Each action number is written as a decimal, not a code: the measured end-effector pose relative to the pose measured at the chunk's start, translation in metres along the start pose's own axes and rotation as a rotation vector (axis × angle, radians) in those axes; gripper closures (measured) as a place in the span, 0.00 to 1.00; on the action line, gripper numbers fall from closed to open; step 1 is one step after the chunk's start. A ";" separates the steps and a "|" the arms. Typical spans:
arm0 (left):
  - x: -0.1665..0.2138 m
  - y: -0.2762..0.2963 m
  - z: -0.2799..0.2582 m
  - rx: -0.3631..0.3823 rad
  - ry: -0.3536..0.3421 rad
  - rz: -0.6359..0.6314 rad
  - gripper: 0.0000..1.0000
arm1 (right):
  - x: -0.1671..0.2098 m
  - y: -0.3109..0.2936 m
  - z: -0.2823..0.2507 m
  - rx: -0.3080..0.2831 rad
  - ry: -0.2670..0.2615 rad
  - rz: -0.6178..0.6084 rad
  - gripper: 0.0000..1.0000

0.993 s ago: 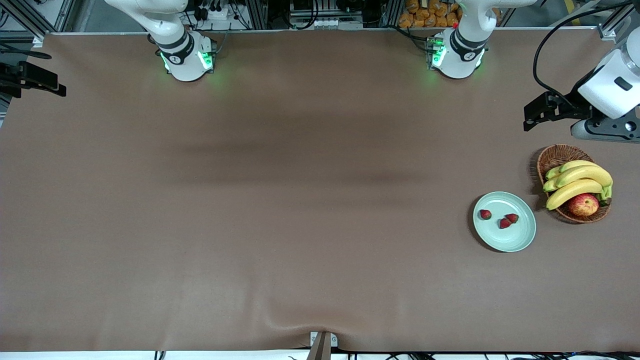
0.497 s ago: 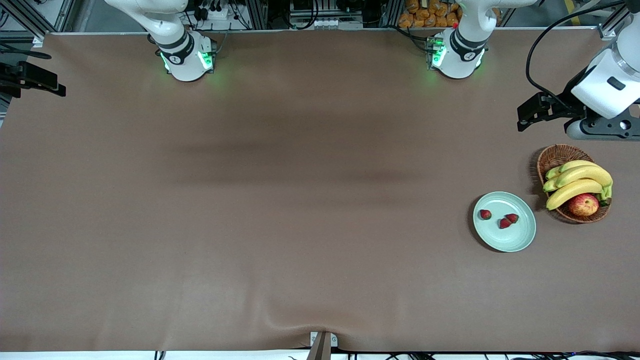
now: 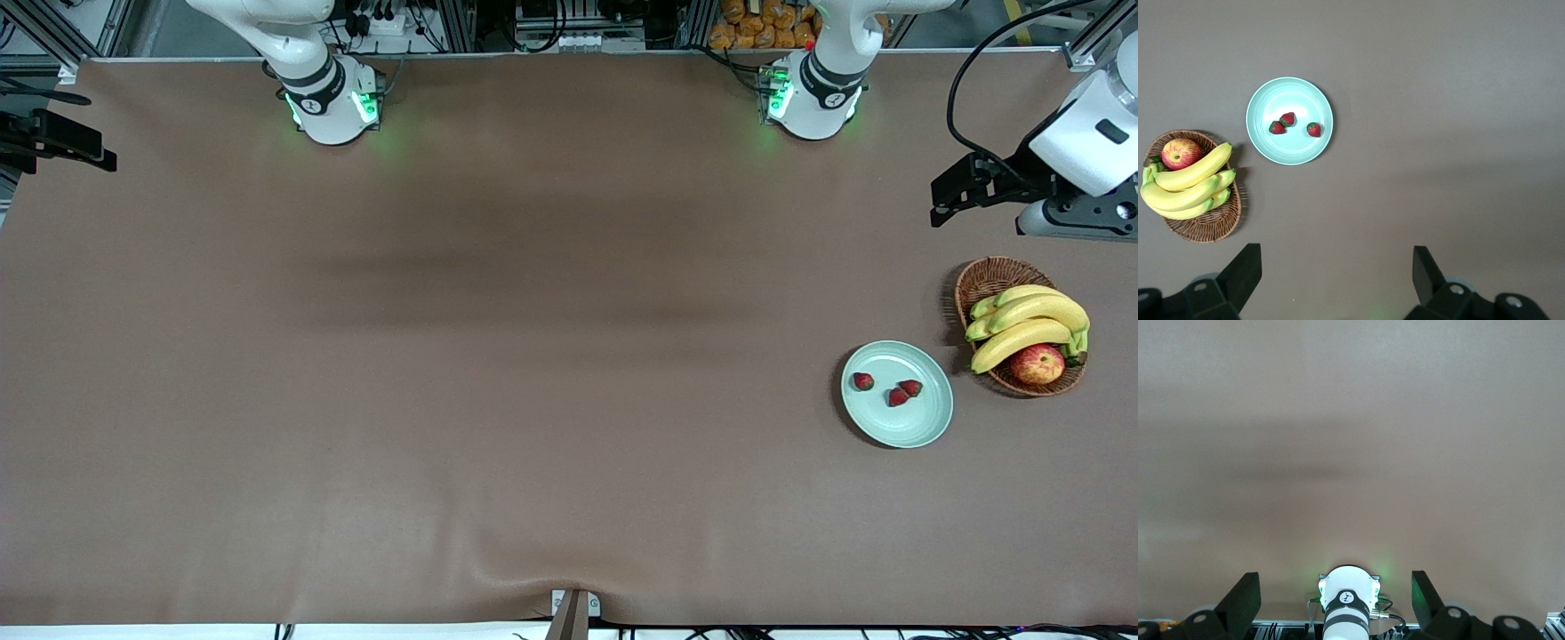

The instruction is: Collect all strawberries into plate

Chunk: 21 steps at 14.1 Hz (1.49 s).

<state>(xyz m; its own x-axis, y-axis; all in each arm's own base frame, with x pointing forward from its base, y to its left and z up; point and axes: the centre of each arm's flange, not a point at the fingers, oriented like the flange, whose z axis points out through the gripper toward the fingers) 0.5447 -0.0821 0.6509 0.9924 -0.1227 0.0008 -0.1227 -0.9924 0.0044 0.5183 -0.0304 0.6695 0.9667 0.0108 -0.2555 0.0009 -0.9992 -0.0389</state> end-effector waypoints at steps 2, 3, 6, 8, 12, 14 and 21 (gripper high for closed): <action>-0.001 0.000 -0.002 0.000 0.003 0.009 0.00 | 0.000 0.000 0.000 0.000 0.000 0.000 0.00; -0.001 0.000 -0.003 0.000 0.005 0.019 0.00 | 0.000 0.000 0.000 0.000 0.000 0.000 0.00; -0.002 0.000 -0.004 0.001 0.007 0.046 0.00 | 0.000 0.000 0.000 0.000 0.000 0.000 0.00; -0.002 0.000 -0.004 0.001 0.007 0.046 0.00 | 0.000 0.000 0.000 0.000 0.000 0.000 0.00; -0.002 0.000 -0.004 0.001 0.007 0.042 0.00 | 0.000 0.000 0.000 0.000 0.000 0.000 0.00; -0.002 0.000 -0.004 0.001 0.007 0.041 0.00 | 0.000 0.000 0.000 0.000 0.000 0.000 0.00; -0.002 -0.001 -0.004 0.001 0.007 0.040 0.00 | 0.000 0.000 0.000 0.000 0.001 0.000 0.00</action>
